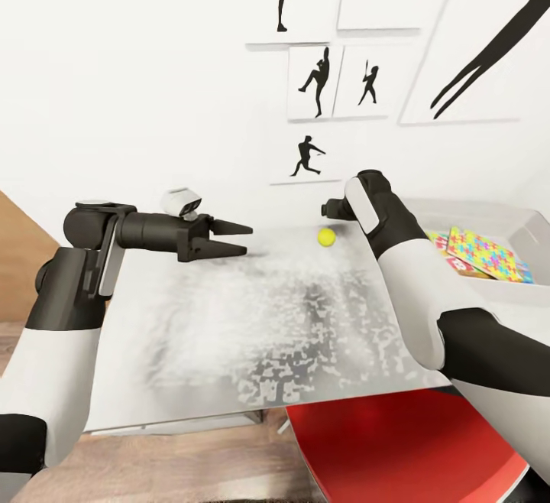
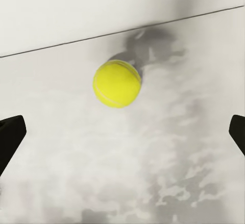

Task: Put all the toys in the child's room - the three board games (two on the bed and one on the table), the two jigsaw puzzles on the table, and the tennis ball on the table - inside the toy box on the table in the child's room.

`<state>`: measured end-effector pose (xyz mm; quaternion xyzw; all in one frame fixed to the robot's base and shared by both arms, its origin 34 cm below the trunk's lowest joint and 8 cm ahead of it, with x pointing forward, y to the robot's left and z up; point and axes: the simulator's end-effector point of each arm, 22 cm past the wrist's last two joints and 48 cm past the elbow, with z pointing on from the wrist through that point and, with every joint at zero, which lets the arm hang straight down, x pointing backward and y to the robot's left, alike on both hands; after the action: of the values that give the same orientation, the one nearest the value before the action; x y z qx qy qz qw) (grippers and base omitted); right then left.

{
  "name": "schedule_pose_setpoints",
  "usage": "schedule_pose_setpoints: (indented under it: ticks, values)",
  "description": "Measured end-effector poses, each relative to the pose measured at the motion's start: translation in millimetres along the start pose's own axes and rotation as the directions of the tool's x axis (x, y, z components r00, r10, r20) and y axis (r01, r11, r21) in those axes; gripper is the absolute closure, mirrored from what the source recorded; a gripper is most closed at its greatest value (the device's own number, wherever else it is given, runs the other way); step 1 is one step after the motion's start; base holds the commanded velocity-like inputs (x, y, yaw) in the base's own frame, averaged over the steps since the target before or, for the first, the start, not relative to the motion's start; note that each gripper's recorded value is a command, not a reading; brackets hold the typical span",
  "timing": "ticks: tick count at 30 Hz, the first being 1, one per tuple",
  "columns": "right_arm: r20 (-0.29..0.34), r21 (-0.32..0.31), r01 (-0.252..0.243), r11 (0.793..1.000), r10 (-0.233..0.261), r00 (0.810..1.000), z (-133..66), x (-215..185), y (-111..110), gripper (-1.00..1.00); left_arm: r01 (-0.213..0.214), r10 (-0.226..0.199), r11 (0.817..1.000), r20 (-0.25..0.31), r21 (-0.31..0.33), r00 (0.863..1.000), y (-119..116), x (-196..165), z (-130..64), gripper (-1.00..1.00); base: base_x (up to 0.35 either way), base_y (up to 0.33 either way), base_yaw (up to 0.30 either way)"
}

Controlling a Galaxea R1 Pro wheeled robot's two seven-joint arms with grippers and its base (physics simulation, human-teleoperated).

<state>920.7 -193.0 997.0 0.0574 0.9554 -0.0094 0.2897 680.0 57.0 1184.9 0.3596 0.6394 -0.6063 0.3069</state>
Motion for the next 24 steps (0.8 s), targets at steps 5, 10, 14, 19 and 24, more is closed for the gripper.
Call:
schedule_pose_setpoints:
  ticks: [5, 10, 14, 19, 24]
  values:
    - [0.007, -0.011, 0.004, 1.0, -0.004, 1.0, -0.7, -5.3, 8.5, -1.0, 0.007, -0.007, 1.0, -0.002, 0.008, 1.0, 2.1, 3.1, 3.0, -1.0, 0.0, 0.0, 0.0]
    - [0.012, -0.014, 0.006, 1.0, -0.006, 1.0, -0.5, -11.2, 11.3, -1.0, 0.015, -0.015, 1.0, -0.002, 0.01, 1.0, 5.7, 6.4, 3.7, -1.0, 0.0, 0.0, 0.0]
    - [0.011, -0.013, 0.007, 1.0, -0.007, 1.0, 1.8, -12.6, 11.5, -1.0, 0.022, -0.022, 1.0, -0.003, 0.01, 1.0, 8.8, 9.1, 3.9, -1.0, 0.0, 0.0, 0.0]
    - [0.008, -0.013, 0.007, 1.0, -0.007, 1.0, 5.6, -12.3, 11.8, -1.0, 0.029, -0.029, 1.0, -0.004, 0.009, 1.0, 12.7, 12.3, 4.0, -1.0, 0.0, 0.0, 0.0]
    - [0.001, -0.012, 0.008, 1.0, -0.008, 1.0, 10.8, -9.3, 11.6, -1.0, 0.038, -0.038, 0.999, -0.005, 0.009, 0.999, 16.6, 15.7, 4.0, -1.0, 0.0, 0.0, 0.0]
